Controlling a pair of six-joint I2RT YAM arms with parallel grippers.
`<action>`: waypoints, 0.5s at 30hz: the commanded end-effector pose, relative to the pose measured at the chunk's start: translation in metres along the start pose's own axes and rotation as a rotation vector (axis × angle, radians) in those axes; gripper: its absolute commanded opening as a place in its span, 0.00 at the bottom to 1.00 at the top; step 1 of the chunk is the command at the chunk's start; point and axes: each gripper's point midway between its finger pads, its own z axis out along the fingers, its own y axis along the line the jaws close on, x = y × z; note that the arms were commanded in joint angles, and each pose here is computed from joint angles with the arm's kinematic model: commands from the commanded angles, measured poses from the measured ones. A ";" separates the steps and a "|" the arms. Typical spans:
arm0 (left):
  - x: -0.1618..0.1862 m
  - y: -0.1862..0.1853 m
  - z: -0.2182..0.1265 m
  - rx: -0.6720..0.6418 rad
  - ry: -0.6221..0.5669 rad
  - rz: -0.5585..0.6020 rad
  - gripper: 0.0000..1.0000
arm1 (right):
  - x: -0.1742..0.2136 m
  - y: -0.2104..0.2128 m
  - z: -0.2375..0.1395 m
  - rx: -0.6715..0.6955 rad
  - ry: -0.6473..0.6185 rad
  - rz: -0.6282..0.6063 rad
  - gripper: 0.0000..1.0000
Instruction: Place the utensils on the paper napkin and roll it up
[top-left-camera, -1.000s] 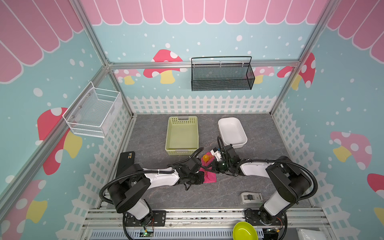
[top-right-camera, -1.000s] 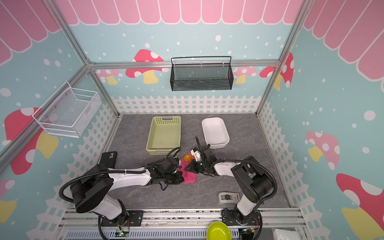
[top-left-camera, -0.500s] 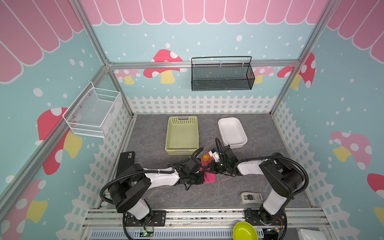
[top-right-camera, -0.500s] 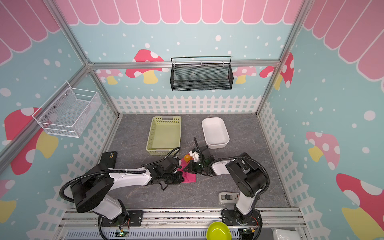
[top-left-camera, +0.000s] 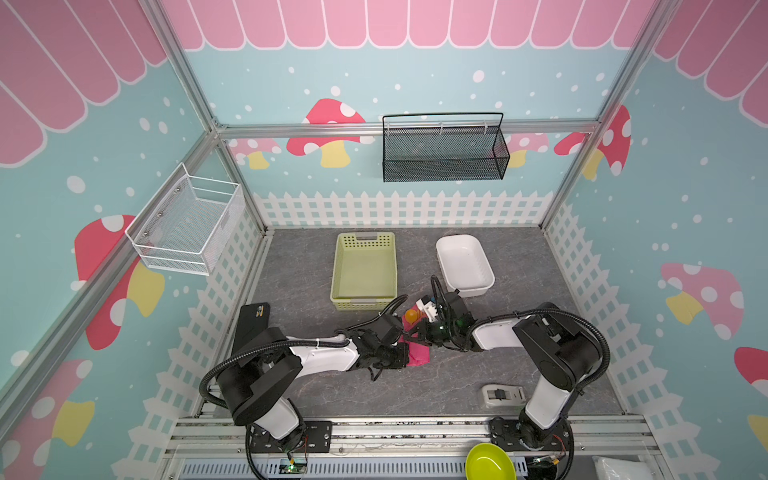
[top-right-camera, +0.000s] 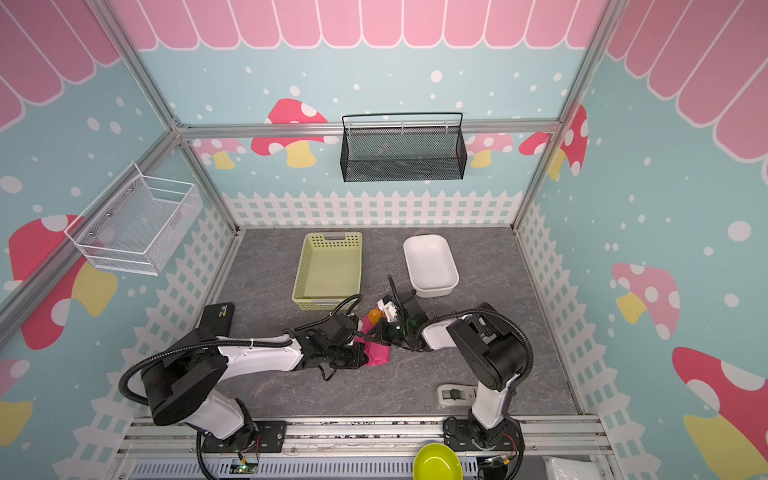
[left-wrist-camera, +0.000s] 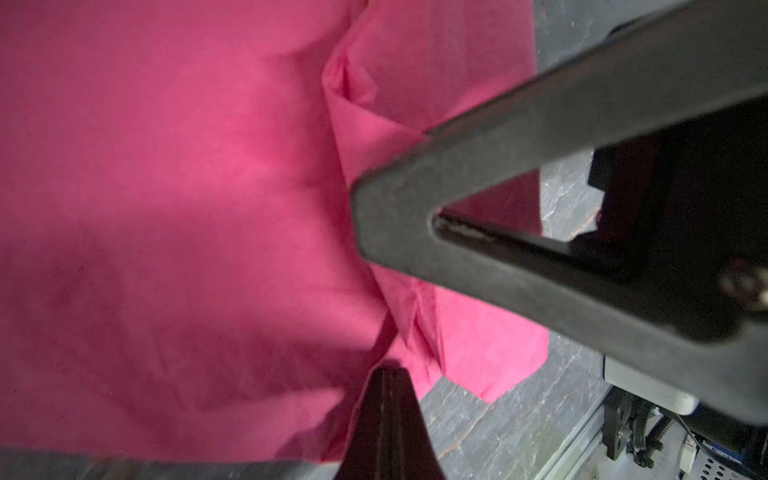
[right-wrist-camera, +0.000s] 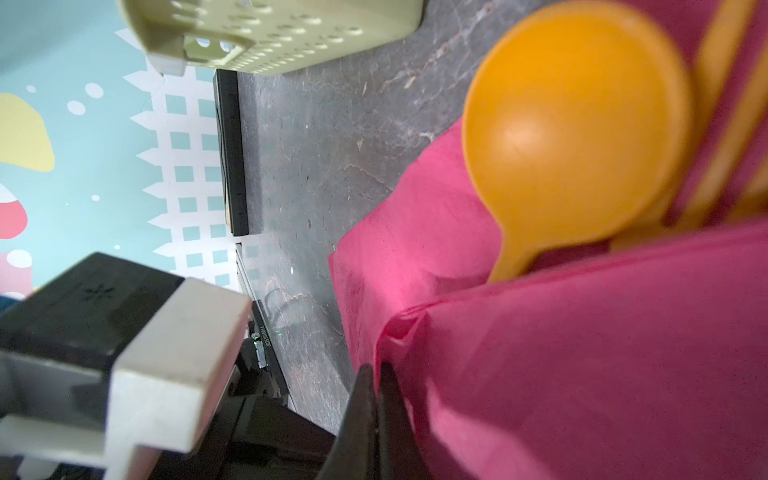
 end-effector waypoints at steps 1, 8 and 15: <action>0.004 0.006 0.005 -0.009 0.015 -0.022 0.04 | 0.008 -0.006 0.006 0.000 0.019 0.016 0.03; 0.000 0.007 -0.002 -0.020 -0.015 -0.021 0.04 | 0.014 -0.016 0.009 0.021 0.034 0.033 0.08; -0.016 0.021 -0.031 -0.070 -0.104 -0.036 0.07 | 0.015 -0.019 0.010 0.026 0.039 0.038 0.19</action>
